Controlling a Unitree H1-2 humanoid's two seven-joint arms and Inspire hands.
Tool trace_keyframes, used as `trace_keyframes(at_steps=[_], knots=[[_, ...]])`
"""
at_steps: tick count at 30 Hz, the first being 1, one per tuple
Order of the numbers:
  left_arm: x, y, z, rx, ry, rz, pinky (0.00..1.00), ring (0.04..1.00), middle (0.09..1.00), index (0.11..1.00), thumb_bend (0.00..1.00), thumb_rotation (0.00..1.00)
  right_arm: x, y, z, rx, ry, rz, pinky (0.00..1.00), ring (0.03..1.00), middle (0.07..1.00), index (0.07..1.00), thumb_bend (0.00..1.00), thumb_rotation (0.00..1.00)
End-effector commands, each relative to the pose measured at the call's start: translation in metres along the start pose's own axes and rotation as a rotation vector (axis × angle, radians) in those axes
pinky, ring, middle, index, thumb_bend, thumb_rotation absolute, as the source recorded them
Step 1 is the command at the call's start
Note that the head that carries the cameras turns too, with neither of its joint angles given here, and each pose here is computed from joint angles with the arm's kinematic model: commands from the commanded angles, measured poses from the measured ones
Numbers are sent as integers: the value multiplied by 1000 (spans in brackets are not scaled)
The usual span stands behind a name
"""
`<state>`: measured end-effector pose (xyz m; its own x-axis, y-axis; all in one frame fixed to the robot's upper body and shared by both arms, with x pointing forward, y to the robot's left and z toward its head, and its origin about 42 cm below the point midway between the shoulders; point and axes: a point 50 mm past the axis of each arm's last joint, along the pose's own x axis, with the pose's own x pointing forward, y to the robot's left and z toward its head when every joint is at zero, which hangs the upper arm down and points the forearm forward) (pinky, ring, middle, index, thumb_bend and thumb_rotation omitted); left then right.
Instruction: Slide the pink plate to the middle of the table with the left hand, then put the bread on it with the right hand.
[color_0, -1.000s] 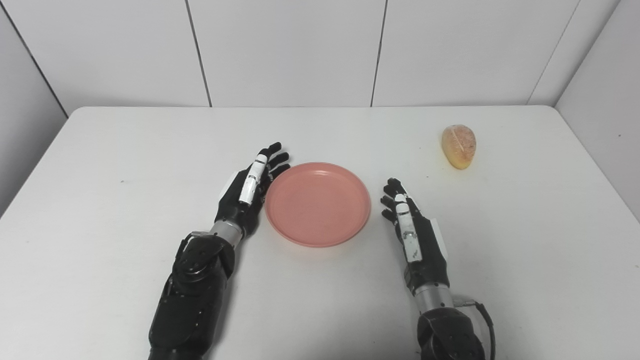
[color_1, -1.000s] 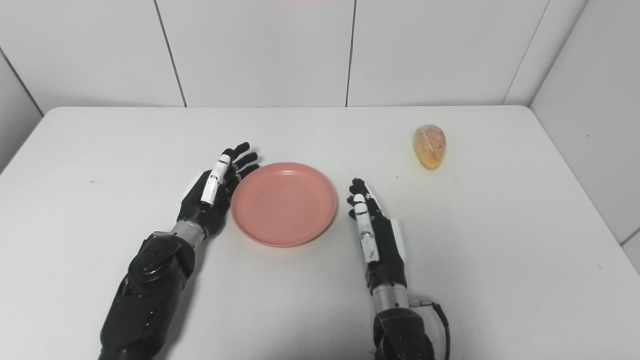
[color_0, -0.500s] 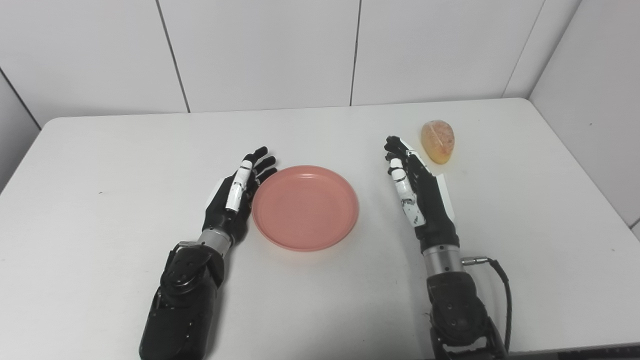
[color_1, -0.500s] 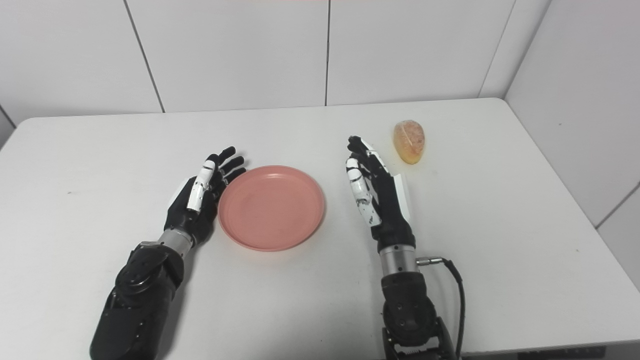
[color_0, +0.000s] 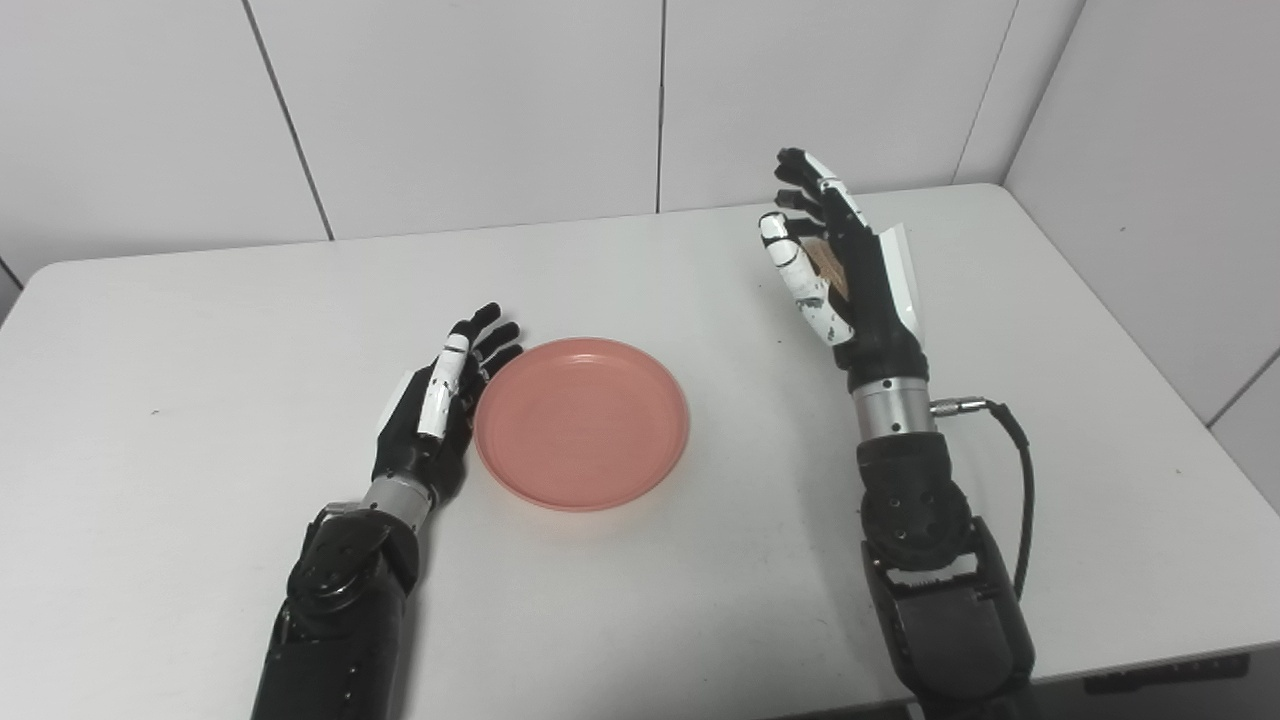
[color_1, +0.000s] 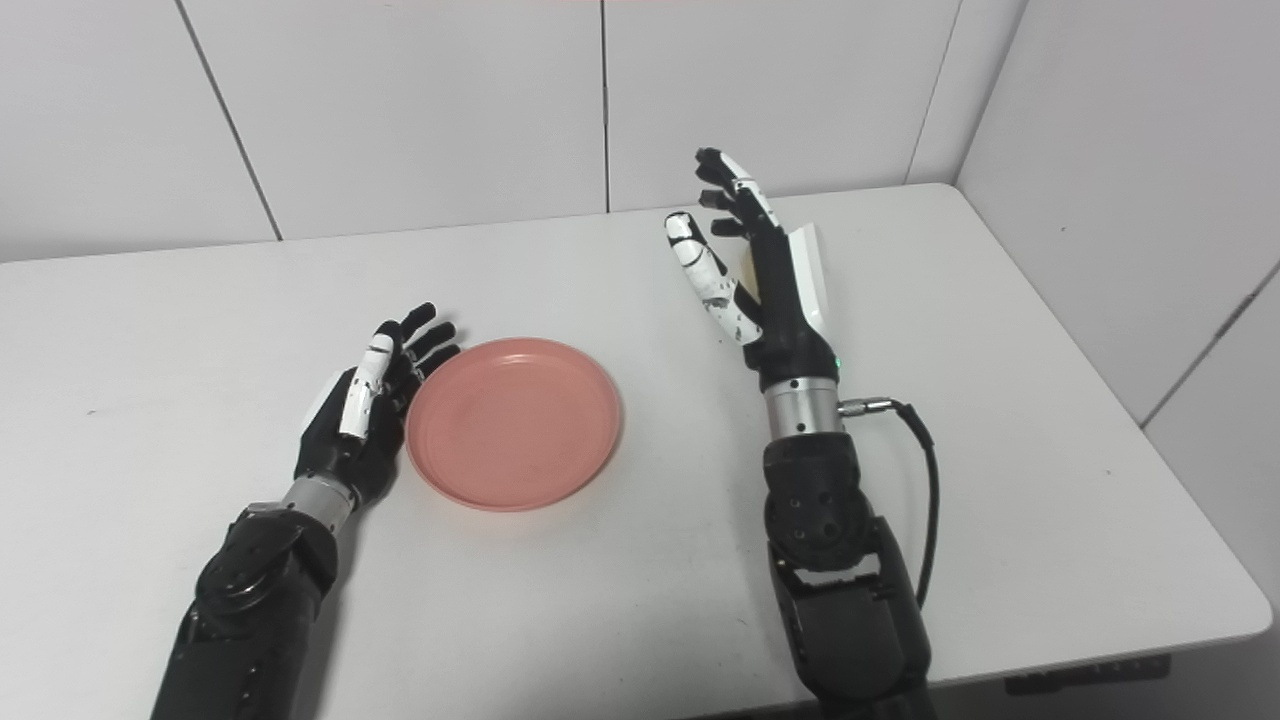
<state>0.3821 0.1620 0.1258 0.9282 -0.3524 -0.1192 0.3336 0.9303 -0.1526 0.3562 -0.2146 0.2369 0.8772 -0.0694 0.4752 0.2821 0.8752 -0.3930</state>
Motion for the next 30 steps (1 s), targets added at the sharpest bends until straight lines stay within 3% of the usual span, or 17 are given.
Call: trace_keyframes(at_steps=[1,5,10,21,26,30], knots=[[-3,-4,-19,-15,79,-32,903,894,899,900,334,1000,21,-8,12,-32,-19,-57,767,831,840,842,660,941],[-4,-3,-19,-19,78,-29,894,890,898,899,331,1000,35,-15,12,-91,29,-83,740,824,850,846,716,925],[-4,-2,-20,-20,79,-25,890,888,896,894,338,1000,53,-23,9,-184,86,-106,752,843,872,879,825,797],[-4,-2,-23,-11,74,-33,887,888,898,895,349,1000,82,-32,-12,-332,219,-143,660,815,916,941,894,631],[-4,-2,-22,-9,74,-33,886,887,898,895,344,1000,92,-35,-25,-382,287,-150,672,839,941,971,922,619],[-5,-2,-22,-9,74,-30,882,885,896,894,343,1000,99,-37,-37,-447,334,-132,740,884,956,998,959,647]])
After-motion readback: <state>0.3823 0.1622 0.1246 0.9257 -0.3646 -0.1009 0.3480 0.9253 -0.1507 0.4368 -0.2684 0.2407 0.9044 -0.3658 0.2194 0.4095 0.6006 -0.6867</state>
